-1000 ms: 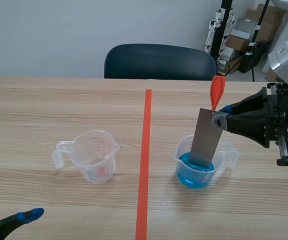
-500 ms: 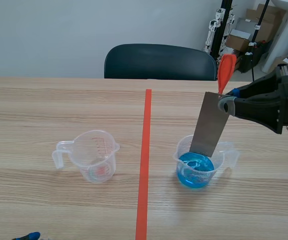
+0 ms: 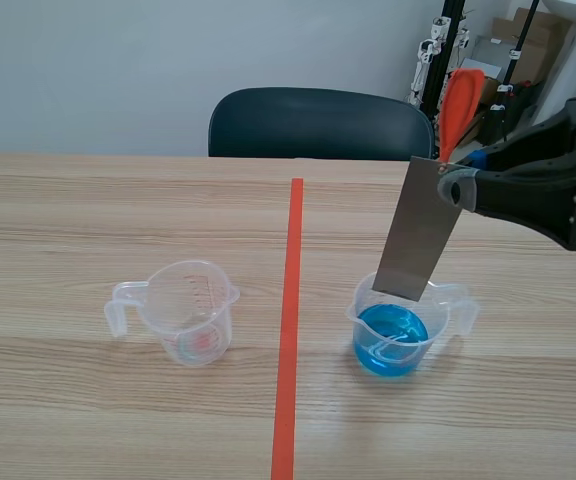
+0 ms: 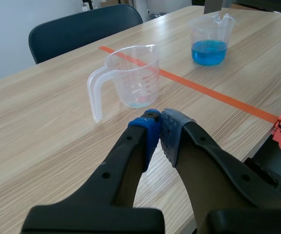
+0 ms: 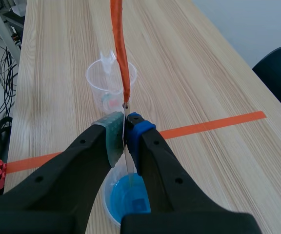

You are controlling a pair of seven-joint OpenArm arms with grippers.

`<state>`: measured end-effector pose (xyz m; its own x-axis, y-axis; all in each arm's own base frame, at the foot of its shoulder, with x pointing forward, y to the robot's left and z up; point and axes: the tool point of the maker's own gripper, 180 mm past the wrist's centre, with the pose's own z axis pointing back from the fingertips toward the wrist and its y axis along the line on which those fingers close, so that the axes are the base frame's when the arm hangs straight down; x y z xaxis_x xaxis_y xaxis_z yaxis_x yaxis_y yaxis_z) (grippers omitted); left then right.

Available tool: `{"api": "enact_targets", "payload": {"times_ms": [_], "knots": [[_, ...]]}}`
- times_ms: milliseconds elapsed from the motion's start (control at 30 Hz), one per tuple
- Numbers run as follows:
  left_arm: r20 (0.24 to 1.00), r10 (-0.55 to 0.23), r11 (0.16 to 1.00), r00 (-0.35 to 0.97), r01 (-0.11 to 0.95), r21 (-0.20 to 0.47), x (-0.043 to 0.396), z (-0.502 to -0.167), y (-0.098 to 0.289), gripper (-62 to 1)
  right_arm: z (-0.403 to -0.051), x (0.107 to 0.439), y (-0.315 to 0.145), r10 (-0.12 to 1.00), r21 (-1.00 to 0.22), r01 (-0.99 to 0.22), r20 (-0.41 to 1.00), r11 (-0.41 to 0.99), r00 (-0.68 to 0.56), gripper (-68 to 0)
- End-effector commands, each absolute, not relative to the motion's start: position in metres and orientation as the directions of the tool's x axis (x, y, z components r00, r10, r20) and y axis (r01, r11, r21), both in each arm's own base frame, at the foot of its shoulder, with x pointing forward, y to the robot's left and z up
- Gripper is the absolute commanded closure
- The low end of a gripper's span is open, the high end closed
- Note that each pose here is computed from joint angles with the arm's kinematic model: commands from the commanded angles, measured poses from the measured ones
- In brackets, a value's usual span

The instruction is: Do the redox reaction experiment. raise the plate out of the solution

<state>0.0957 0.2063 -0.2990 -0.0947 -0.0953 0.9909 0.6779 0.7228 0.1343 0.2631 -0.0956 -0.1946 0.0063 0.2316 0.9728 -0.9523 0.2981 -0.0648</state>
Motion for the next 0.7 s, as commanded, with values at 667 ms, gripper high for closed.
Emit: {"api": "enact_targets", "payload": {"times_ms": [667], "knots": [[0.959,-0.233,0.576,-0.159,0.772,0.268,0.205,-0.215,0.25,-3.9,-0.147,0.278,-0.09,0.21,-0.076,-0.941,0.978,0.33,-0.006,-0.6]]}}
